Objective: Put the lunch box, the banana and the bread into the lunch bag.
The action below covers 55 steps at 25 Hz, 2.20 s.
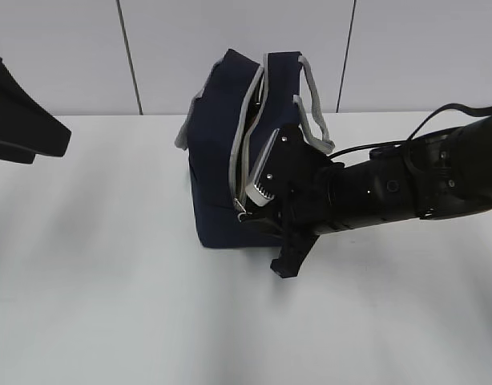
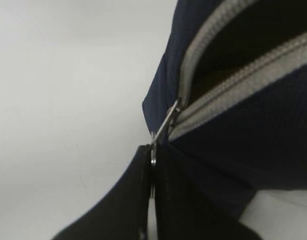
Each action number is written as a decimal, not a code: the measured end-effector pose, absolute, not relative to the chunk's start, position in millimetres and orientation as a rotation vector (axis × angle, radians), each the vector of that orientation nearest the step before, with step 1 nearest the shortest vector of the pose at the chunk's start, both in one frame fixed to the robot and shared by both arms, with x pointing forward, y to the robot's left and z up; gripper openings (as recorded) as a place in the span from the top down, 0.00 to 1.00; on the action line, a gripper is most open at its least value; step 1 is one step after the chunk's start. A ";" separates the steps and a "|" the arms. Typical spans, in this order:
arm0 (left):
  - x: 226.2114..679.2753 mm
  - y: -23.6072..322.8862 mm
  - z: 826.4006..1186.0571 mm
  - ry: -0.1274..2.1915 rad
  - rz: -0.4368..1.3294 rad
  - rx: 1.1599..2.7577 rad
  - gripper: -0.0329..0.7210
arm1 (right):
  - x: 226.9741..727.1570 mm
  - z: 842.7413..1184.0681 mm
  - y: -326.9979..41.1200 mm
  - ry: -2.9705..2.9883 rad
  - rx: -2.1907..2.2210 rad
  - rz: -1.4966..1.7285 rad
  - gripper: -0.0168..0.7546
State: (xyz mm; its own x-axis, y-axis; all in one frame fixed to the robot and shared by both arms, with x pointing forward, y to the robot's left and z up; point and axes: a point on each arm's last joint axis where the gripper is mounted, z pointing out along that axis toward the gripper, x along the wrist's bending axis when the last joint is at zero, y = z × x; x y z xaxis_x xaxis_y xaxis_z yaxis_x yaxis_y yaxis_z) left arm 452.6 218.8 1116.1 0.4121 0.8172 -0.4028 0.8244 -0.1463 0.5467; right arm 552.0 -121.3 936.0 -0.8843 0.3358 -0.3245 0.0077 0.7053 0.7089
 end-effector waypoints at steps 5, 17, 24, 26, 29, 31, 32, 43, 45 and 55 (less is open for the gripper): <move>452.6 218.8 1116.1 1.394 -0.013 1.947 0.46 | 554.8 930.0 -120.1 2.490 0.287 1.028 1.00; 452.7 218.7 1116.2 1.394 -0.013 1.944 0.46 | 558.4 920.1 -118.5 2.512 0.302 1.020 1.00; 452.8 218.7 1116.3 1.394 -0.012 1.943 0.46 | 557.4 934.5 -119.0 2.473 0.289 1.038 1.00; 452.8 218.7 1116.3 1.394 -0.012 1.943 0.46 | 556.5 938.9 -118.9 2.465 0.284 1.049 1.00; 452.9 218.6 1116.4 1.394 -0.012 1.942 0.46 | 554.6 940.0 -117.1 2.474 0.264 1.078 1.00; 452.9 218.6 1116.4 1.394 -0.012 1.942 0.46 | 554.3 939.8 -117.0 2.477 0.258 1.078 1.00; 452.9 218.6 1116.4 1.394 -0.012 1.942 0.46 | 554.6 939.6 -117.5 2.477 0.262 1.069 1.00; 452.9 218.6 1116.4 1.394 -0.012 1.942 0.46 | 555.9 938.9 -119.7 2.476 0.280 1.034 1.00; 452.9 218.6 1116.4 1.394 -0.012 1.942 0.46 | 555.9 939.4 -120.1 2.476 0.288 1.030 1.00; 453.0 218.6 1116.4 1.394 -0.010 1.940 0.46 | 556.7 938.9 -124.9 2.491 0.303 0.974 1.00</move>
